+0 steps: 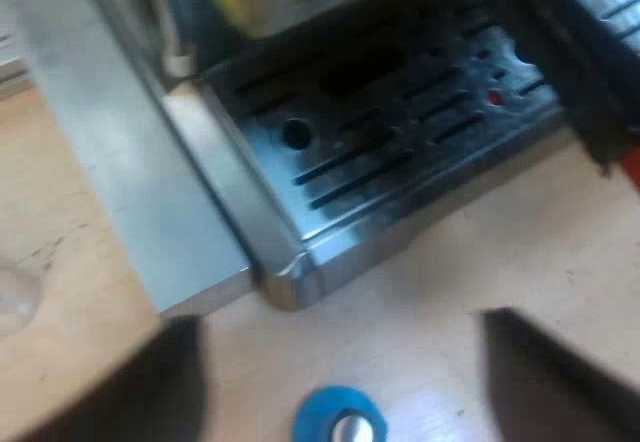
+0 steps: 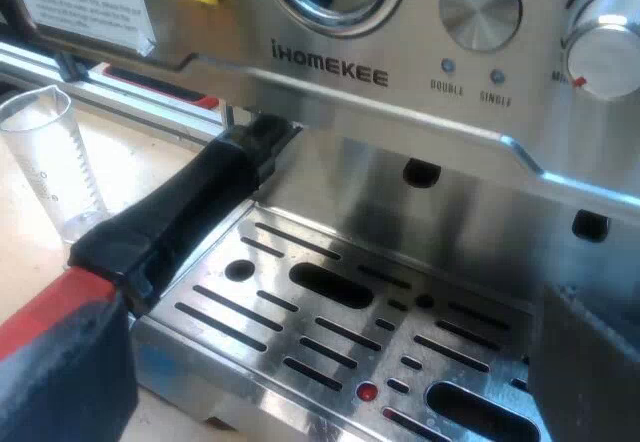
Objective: Put the handle in the coffee machine
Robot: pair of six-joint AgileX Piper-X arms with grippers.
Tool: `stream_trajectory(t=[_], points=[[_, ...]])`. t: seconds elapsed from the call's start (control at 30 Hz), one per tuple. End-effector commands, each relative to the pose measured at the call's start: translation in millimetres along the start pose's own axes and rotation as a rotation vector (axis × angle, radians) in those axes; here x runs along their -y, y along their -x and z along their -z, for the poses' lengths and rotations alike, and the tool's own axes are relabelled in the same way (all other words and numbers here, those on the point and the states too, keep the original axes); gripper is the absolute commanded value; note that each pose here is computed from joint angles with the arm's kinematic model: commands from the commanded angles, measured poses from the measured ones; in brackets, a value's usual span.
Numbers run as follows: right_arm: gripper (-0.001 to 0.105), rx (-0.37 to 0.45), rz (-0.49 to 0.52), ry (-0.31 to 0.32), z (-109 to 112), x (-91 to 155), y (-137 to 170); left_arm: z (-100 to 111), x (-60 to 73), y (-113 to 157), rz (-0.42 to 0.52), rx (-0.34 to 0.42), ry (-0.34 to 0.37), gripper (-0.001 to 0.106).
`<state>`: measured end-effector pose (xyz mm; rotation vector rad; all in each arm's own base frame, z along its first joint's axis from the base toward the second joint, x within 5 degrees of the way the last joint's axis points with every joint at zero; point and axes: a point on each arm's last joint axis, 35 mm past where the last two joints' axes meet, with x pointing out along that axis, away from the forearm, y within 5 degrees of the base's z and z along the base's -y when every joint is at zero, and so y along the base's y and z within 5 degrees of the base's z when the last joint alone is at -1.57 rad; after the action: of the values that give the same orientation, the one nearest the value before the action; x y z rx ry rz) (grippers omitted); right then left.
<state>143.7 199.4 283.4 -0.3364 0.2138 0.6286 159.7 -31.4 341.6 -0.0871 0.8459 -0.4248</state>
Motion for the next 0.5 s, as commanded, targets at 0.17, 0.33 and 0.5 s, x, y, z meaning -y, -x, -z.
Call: stream_trajectory(t=[0.17,0.33,0.5], points=[[0.082,-0.048,-0.014,0.027,4.6,0.1,2.7,3.1,-4.3,25.7,-0.064,0.1,-0.007,0.095],[0.082,-0.038,-0.013,0.023,2.4,1.8,6.2,6.7,-2.0,36.7,-0.078,0.143,-0.011,0.095],[0.082,-0.029,-0.012,0.021,-7.6,5.7,12.7,1.7,-1.0,40.0,-0.081,0.203,-0.032,0.095]])
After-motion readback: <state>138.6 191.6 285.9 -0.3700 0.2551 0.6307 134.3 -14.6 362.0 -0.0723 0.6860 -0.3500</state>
